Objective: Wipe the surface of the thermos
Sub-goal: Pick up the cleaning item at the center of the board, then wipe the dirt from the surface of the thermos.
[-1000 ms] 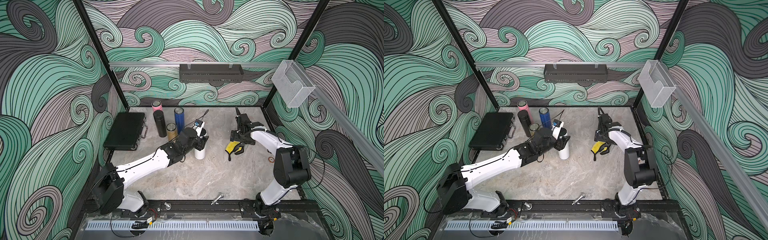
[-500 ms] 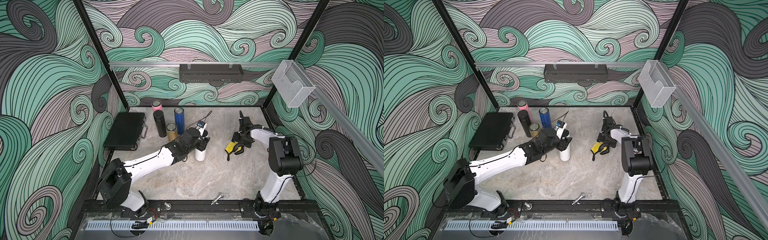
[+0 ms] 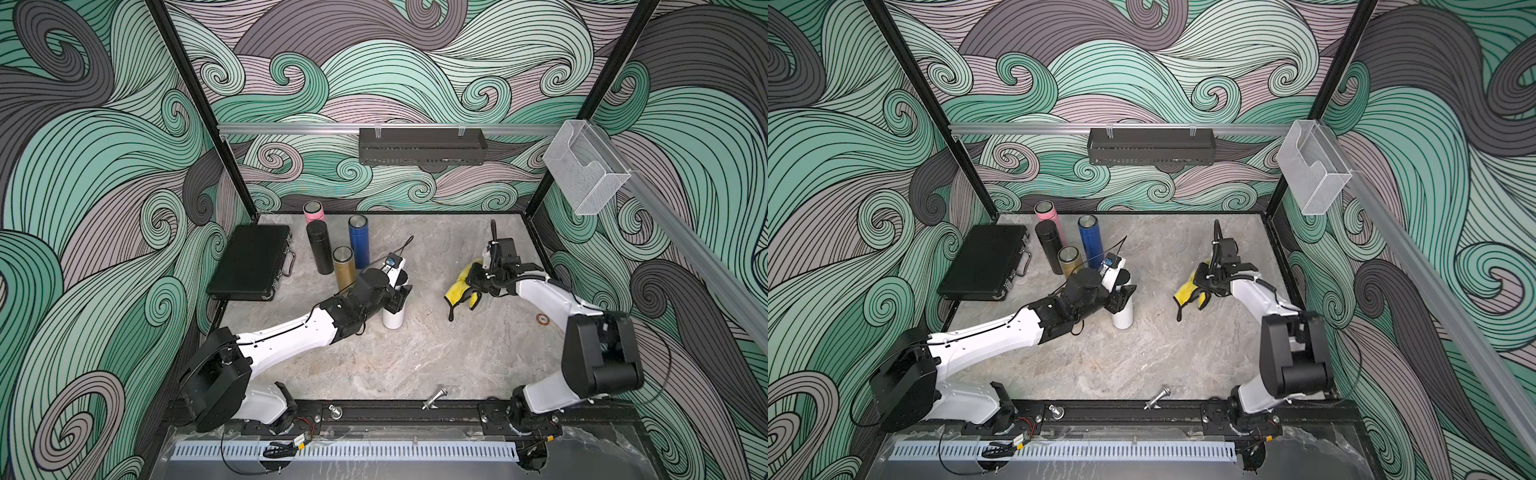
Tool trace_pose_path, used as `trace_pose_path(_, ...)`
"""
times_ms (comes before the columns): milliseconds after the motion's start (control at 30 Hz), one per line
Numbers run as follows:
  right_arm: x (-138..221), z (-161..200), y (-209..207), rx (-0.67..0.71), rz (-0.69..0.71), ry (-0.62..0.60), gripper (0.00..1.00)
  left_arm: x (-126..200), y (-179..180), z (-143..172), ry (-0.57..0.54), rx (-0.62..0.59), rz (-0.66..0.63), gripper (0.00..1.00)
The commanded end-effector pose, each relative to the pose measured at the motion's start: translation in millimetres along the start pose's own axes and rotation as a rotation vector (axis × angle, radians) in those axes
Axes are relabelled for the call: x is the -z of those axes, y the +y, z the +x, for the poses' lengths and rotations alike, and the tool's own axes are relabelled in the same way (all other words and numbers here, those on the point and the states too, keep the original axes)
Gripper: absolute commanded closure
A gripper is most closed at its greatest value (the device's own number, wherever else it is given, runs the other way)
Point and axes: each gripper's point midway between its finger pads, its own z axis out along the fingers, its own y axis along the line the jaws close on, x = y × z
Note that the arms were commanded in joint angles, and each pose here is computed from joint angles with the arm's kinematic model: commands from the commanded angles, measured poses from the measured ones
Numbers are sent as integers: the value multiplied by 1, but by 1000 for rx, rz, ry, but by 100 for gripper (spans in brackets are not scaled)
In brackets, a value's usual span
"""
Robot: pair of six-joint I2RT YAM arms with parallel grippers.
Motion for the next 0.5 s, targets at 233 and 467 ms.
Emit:
trace_pose_path(233,83,-6,182,248,-542,-56,100,11,1,-38,-194,14,-9,100)
trace_pose_path(467,76,15,248,313,-687,19,100,7,2,-36,-197,39,-16,100)
